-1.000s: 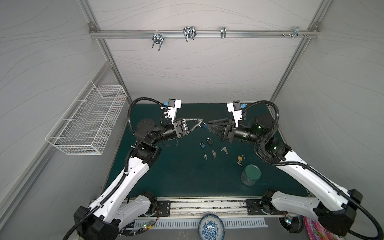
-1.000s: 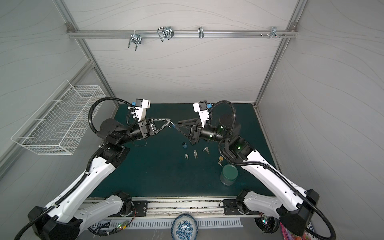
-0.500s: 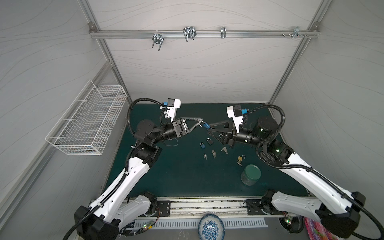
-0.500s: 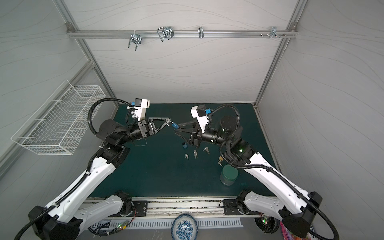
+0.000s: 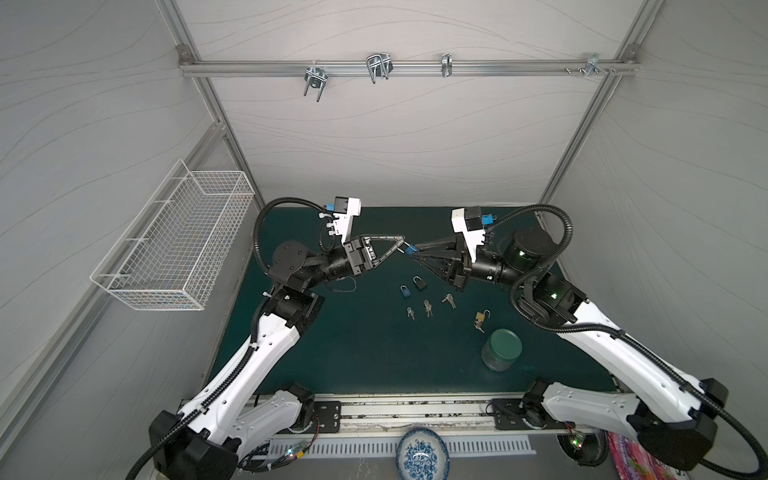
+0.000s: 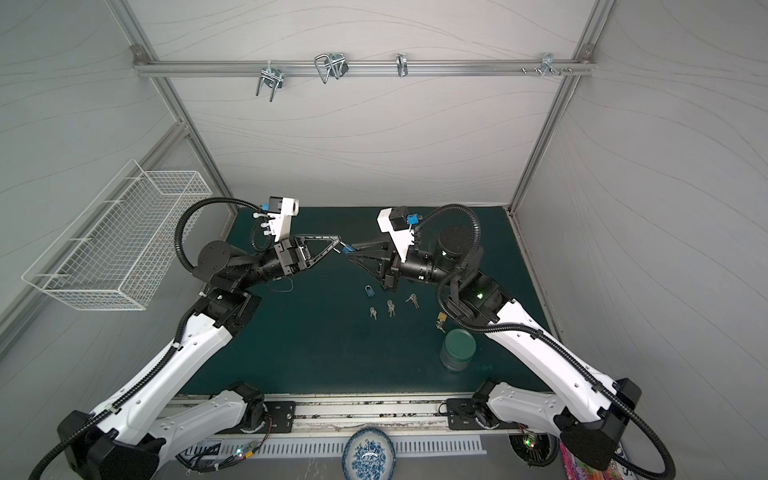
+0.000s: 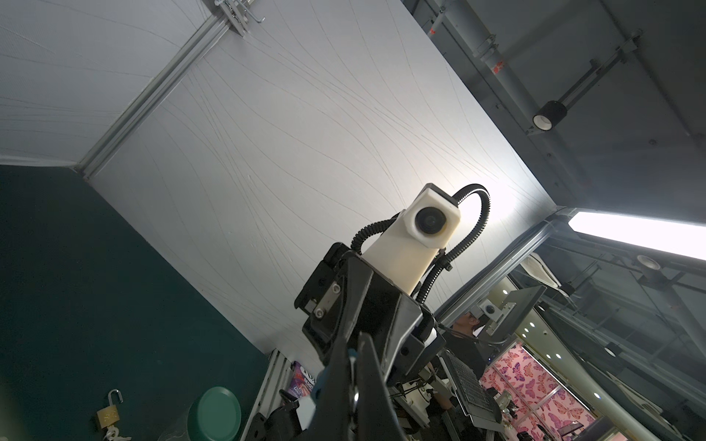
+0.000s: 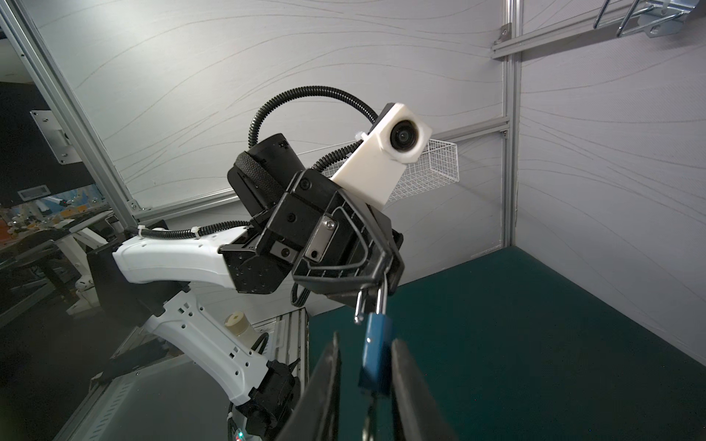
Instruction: Lock with the key
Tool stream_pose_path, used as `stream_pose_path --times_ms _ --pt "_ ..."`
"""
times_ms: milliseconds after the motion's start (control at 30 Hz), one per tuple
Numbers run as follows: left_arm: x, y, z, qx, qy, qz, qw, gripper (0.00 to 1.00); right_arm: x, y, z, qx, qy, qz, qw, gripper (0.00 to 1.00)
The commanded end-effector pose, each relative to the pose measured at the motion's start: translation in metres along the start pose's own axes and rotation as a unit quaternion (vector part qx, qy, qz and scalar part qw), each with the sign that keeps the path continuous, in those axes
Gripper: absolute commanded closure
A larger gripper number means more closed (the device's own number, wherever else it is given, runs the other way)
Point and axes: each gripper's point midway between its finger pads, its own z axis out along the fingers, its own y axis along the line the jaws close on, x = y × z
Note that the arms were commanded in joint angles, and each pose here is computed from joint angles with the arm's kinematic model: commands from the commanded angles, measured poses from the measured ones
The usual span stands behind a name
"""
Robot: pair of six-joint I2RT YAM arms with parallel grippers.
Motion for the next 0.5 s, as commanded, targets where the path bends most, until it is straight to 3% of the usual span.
stream_pose_path --times_ms 0,200,467 --pt "-0.0031 -0.0136 0.0005 0.025 -0.005 0.021 0.999 1.00 -0.0041 0.0057 0.0022 -0.012 0.001 -0.009 1.000 0.77" --pt "-0.0041 -0.0149 0.0010 0.026 -0.003 0.022 0.999 1.00 -0.0007 0.0031 0.0052 -0.010 0.008 -0.005 1.000 0.79" --pt "-0.0028 -0.0106 0.0004 0.018 -0.005 0.022 1.000 1.00 -0.0022 0.0034 0.0028 -0.005 0.005 0.003 1.000 0.93"
